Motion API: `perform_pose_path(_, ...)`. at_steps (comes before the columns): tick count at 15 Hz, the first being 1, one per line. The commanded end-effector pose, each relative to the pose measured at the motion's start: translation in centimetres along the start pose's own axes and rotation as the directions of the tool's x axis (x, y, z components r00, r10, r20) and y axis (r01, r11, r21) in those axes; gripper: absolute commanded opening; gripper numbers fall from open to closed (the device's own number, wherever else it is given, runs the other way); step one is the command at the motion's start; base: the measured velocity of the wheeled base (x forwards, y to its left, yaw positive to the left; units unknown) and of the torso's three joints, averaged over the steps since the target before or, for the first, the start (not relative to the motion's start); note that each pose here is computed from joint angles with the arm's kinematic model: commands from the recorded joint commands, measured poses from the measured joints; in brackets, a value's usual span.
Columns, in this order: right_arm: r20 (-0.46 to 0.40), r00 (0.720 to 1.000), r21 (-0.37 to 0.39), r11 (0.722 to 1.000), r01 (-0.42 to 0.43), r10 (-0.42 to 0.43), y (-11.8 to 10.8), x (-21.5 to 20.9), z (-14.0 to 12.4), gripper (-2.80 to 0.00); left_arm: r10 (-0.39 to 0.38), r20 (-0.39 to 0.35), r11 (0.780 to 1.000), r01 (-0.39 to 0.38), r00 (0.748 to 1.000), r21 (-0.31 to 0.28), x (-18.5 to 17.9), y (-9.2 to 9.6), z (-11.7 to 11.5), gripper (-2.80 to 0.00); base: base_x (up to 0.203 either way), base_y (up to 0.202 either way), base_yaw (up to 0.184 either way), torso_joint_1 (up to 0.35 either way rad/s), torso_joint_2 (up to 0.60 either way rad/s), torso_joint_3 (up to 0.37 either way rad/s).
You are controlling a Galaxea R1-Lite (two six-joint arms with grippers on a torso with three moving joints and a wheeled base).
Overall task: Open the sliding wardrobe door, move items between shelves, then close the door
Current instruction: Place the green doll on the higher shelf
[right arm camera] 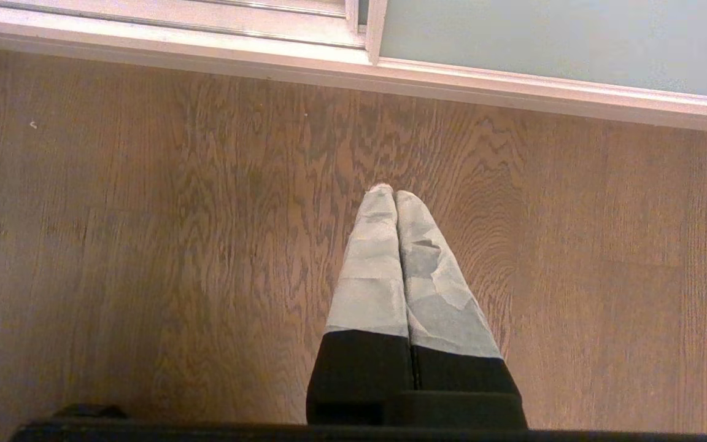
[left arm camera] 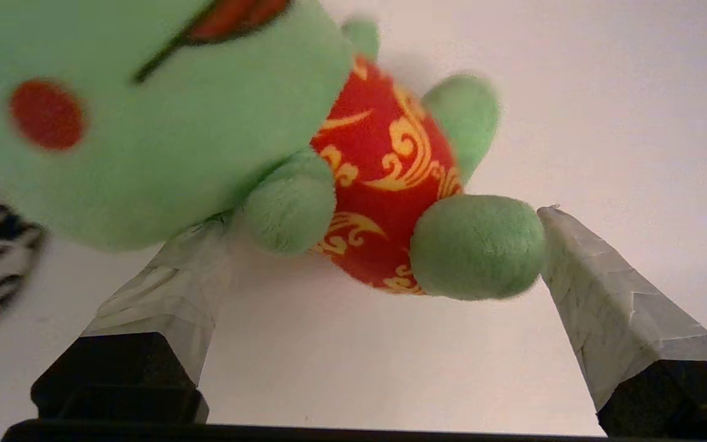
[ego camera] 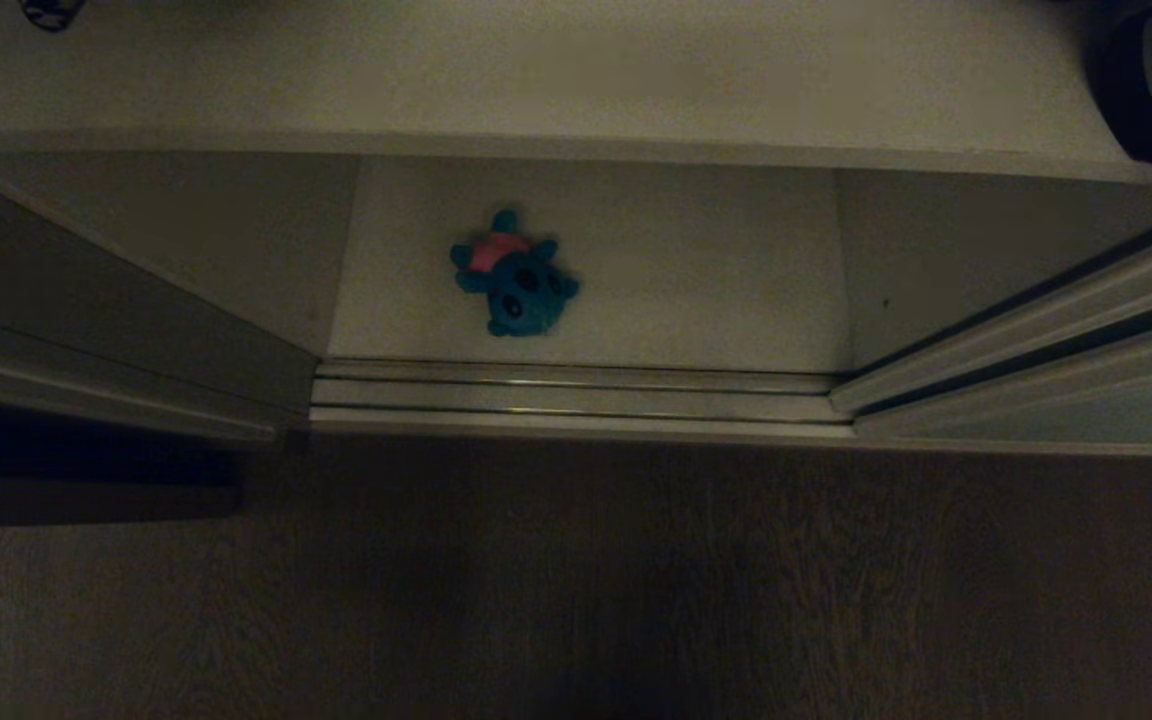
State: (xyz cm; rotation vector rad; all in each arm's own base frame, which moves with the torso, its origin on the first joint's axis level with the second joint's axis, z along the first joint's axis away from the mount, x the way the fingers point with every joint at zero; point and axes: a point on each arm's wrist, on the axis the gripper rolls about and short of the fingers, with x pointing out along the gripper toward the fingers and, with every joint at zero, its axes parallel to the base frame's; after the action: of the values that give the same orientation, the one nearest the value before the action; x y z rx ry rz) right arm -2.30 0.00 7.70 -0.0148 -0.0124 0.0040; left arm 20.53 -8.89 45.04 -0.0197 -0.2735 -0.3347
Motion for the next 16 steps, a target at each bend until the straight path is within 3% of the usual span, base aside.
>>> perform_pose_path(1, 0.001, 1.000, -0.001, 1.000, -0.001, 0.001, 0.0, 0.0, 0.0, -2.80, 0.014, -0.015, 1.000, -0.014, 1.000, 0.001, 0.9, -0.1, -0.6, 0.00, 0.000, 0.000, 0.000, 0.000, 0.00, 0.000)
perform_pose_path(3, 0.001, 1.000, -0.001, 1.000, -0.001, 0.001, 0.0, 0.0, 0.0, -2.80, 0.051, 0.002, 0.999, -0.051, 0.999, -0.001, 1.1, 0.0, -0.1, 0.00, 0.000, 0.000, 0.000, 0.000, 0.00, 0.000)
perform_pose_path(10, 0.001, 1.000, -0.001, 1.000, -0.001, 0.001, 0.0, 0.0, 0.0, -2.80, 0.021, 0.082, 1.000, -0.020, 0.996, -0.017, 0.1, -0.5, 2.2, 0.00, 0.000, 0.000, 0.000, 0.000, 0.00, 0.000)
perform_pose_path(12, 0.001, 1.000, -0.001, 1.000, -0.001, 0.001, 0.0, 0.0, 0.0, -2.80, 0.008, 0.077, 0.999, -0.005, 0.997, -0.046, -0.1, -1.1, 2.3, 0.00, 0.000, 0.000, 0.000, 0.000, 0.00, 0.000)
perform_pose_path(14, 0.001, 1.000, -0.001, 1.000, -0.001, 0.001, 0.0, 0.0, 0.0, -2.80, 0.031, 0.052, 0.992, -0.024, 0.998, -0.125, 0.2, -1.2, 1.9, 0.00, 0.000, 0.000, 0.000, 0.000, 0.00, 0.000)
perform_pose_path(16, 0.001, 1.000, -0.001, 1.000, -0.001, 0.001, 0.0, 0.0, 0.0, -2.80, 0.058, 0.012, 0.989, -0.055, 0.998, -0.138, 0.8, -1.2, 0.9, 0.00, 0.000, 0.000, 0.000, 0.000, 0.00, 0.000)
